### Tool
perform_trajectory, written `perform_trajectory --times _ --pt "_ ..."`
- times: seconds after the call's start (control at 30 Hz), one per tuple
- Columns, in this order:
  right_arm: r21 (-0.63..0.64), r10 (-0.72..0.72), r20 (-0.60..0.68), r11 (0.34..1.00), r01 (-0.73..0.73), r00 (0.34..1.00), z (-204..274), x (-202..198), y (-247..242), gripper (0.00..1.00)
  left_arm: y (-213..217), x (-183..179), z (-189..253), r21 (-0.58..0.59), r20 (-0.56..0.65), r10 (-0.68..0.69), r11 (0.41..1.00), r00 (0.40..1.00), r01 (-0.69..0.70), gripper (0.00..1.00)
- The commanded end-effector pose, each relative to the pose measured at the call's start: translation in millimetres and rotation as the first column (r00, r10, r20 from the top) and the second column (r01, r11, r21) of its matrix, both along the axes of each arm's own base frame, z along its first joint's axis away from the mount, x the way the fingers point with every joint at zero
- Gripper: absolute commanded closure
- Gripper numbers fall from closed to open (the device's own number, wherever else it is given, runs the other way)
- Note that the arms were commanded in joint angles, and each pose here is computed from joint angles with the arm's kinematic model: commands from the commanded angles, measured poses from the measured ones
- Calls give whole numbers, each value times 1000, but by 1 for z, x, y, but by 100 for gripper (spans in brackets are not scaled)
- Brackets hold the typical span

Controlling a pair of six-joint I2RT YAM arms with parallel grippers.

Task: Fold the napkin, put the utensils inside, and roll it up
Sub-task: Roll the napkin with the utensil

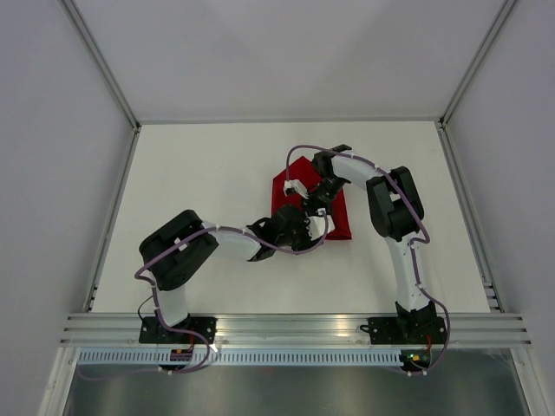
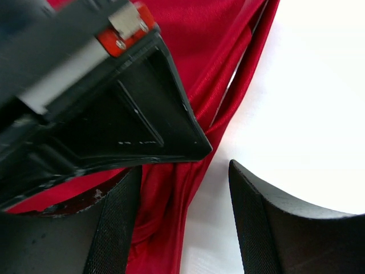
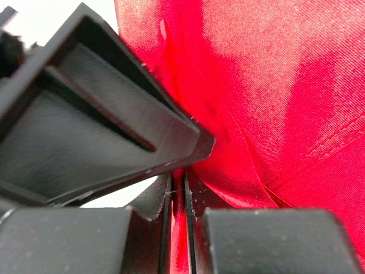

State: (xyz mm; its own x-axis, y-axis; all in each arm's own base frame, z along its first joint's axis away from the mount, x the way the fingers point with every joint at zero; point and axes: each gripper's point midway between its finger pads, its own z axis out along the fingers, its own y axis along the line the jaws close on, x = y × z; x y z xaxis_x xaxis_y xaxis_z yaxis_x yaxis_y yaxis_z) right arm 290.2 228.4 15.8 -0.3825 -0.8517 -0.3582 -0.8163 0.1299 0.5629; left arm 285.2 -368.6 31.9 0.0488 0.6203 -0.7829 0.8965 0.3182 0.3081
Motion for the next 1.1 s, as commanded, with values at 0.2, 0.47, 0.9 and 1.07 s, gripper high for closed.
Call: perform_trajectory --times 0.2,0.47,0.9,1.07 --pt "-146 96 70 986 -85 993 -65 13 -31 99 -9 2 -9 -1 17 -23 1000 1000 23 34" --pt "-143 93 70 986 -83 993 -63 14 -30 100 -7 -7 -27 49 -45 -37 998 998 39 53" --pt "-105 73 56 992 -67 996 -45 11 -24 96 -4 -19 -43 94 -143 -45 994 989 59 93" --pt "-53 38 81 998 -33 996 -21 14 -18 72 -8 -26 -47 92 -210 -66 992 975 87 98"
